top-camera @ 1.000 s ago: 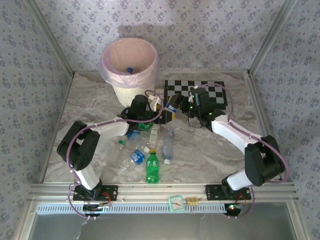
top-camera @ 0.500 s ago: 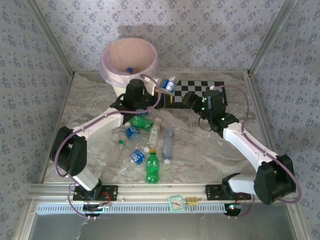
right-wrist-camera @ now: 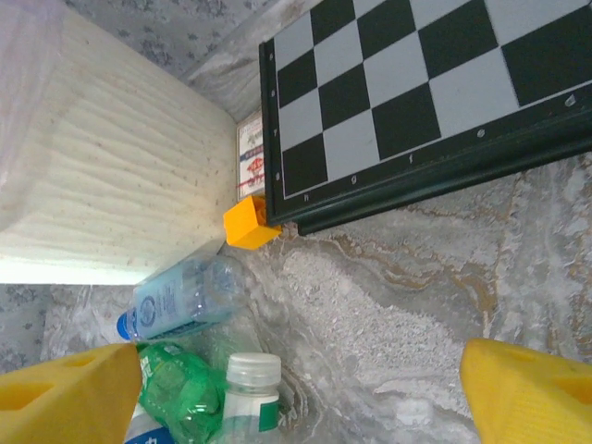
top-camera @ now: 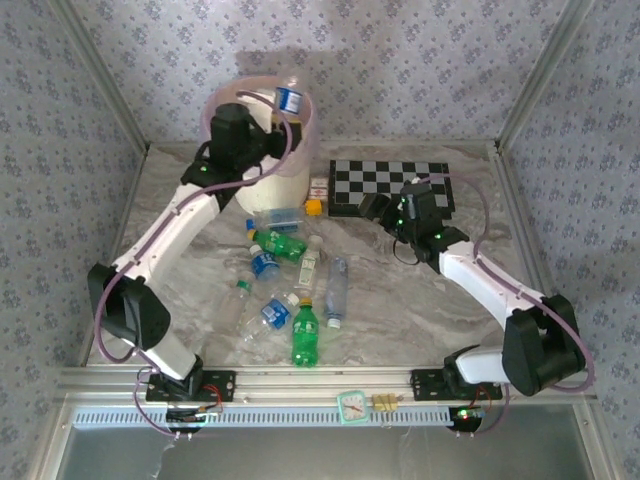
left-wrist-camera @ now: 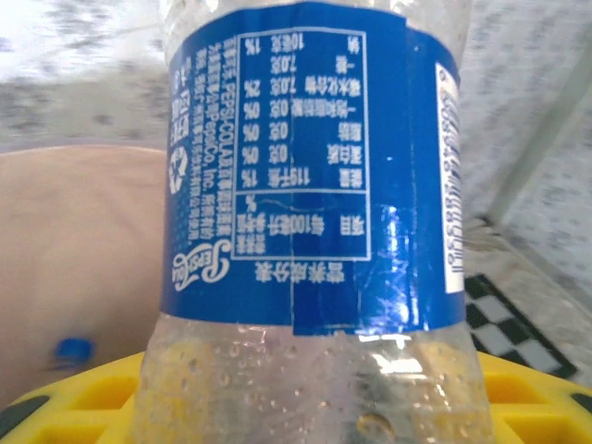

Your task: Put the plastic bottles in the bin

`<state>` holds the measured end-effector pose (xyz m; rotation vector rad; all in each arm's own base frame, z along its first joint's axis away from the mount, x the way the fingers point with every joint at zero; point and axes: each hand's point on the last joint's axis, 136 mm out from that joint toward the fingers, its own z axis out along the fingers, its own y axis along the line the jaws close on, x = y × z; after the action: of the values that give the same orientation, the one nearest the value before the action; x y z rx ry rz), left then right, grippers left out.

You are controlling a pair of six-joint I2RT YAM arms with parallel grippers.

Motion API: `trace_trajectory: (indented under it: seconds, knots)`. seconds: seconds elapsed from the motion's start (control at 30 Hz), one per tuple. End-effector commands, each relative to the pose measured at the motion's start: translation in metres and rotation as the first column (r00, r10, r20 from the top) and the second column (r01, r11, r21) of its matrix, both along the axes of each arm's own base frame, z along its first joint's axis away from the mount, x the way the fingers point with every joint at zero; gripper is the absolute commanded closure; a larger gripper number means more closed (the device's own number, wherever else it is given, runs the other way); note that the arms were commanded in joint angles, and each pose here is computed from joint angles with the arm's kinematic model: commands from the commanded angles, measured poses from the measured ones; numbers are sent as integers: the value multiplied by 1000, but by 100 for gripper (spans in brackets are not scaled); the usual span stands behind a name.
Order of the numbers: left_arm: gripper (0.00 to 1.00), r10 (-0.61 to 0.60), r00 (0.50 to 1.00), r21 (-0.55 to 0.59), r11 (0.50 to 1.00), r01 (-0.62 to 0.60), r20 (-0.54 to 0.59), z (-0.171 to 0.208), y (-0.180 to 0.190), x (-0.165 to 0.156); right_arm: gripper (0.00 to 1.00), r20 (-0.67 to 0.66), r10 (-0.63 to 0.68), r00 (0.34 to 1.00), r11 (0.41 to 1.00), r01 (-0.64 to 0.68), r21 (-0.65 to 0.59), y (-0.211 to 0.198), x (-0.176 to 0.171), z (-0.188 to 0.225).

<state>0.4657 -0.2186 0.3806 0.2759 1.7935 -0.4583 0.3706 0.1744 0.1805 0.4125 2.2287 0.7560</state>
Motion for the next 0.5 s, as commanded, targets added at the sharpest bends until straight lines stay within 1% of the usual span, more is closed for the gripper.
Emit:
trace_trajectory:
  seconds: [0.0,0.1,0.2,0.3,0.37,0.47]
  knots:
    - [51,86,996,35,996,-86,2,8,29,8,9,1,40,999,999,-40,-10,8,-2,-6]
    - [51,140,990,49,989,-138,-27,-1,51,18,9,1,57,998,998,-57,0,13,-1,-7]
    - [50,174,983,71,983,-169,-65,-14,65,26,8,7,72,997,997,-72,10,17,-1,-6]
    - [48,190,975,96,979,-180,-111,-29,70,32,5,13,90,996,996,-90,12,22,-1,-4]
    - [47,191,972,107,978,-178,-135,-37,69,36,0,18,100,995,995,-100,15,24,-2,-3]
    - [43,186,968,120,979,-167,-168,-48,66,41,0,20,103,995,995,-103,13,25,-3,-2]
